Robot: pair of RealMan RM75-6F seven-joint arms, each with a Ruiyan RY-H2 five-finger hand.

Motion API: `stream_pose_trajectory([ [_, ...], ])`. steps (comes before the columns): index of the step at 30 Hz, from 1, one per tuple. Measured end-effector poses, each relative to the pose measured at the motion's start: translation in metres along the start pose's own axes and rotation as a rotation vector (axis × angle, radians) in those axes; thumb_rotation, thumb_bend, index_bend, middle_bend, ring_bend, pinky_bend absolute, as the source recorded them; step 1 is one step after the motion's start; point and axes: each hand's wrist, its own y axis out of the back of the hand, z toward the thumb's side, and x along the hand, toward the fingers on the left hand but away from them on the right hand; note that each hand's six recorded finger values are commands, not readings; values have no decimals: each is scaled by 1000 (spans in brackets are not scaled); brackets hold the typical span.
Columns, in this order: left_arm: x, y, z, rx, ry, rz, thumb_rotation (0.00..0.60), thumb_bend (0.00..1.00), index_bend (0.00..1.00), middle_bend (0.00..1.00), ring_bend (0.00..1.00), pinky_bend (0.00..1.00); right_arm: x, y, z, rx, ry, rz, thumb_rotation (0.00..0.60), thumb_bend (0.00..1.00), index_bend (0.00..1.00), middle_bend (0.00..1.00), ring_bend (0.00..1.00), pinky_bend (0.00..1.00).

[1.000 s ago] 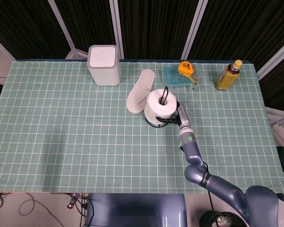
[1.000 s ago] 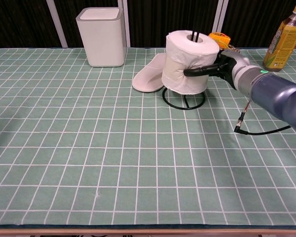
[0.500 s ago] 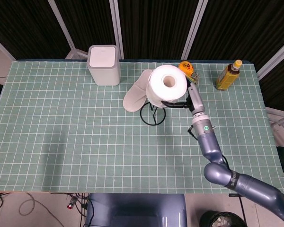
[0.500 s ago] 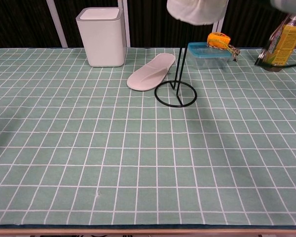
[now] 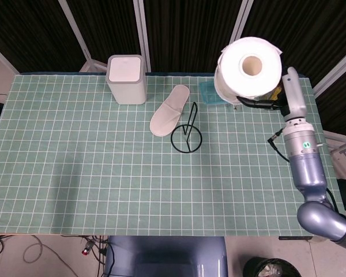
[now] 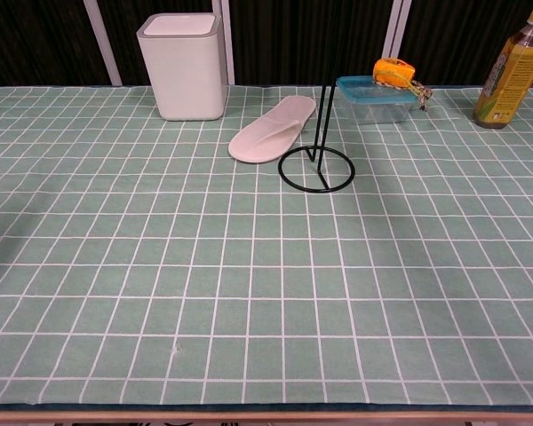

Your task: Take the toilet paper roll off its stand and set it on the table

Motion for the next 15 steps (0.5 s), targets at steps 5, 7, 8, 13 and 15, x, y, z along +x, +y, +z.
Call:
stream_pose_trajectory([
  [5, 0, 0, 1, 4, 0, 0, 600, 176, 53, 0, 0, 13, 13, 9, -27, 47, -35, 27, 600, 0, 289, 271, 296, 117],
  [7, 0, -1, 1, 7, 0, 0, 600, 176, 53, 0, 0, 13, 21, 10, -41, 72, -46, 46, 600, 0, 289, 271, 296, 117],
  [8, 0, -1, 1, 9, -1, 0, 600, 175, 53, 0, 0, 13, 25, 10, -47, 80, -51, 55, 600, 0, 289, 271, 296, 117],
  [13, -1, -2, 3, 11, -2, 0, 600, 176, 53, 0, 0, 13, 55, 7, -88, 123, -83, 126, 600, 0, 289, 271, 296, 116],
  [15, -1, -1, 3, 11, -1, 1, 600, 176, 53, 0, 0, 13, 71, 1, -106, 135, -102, 166, 600, 0, 289, 271, 296, 117],
])
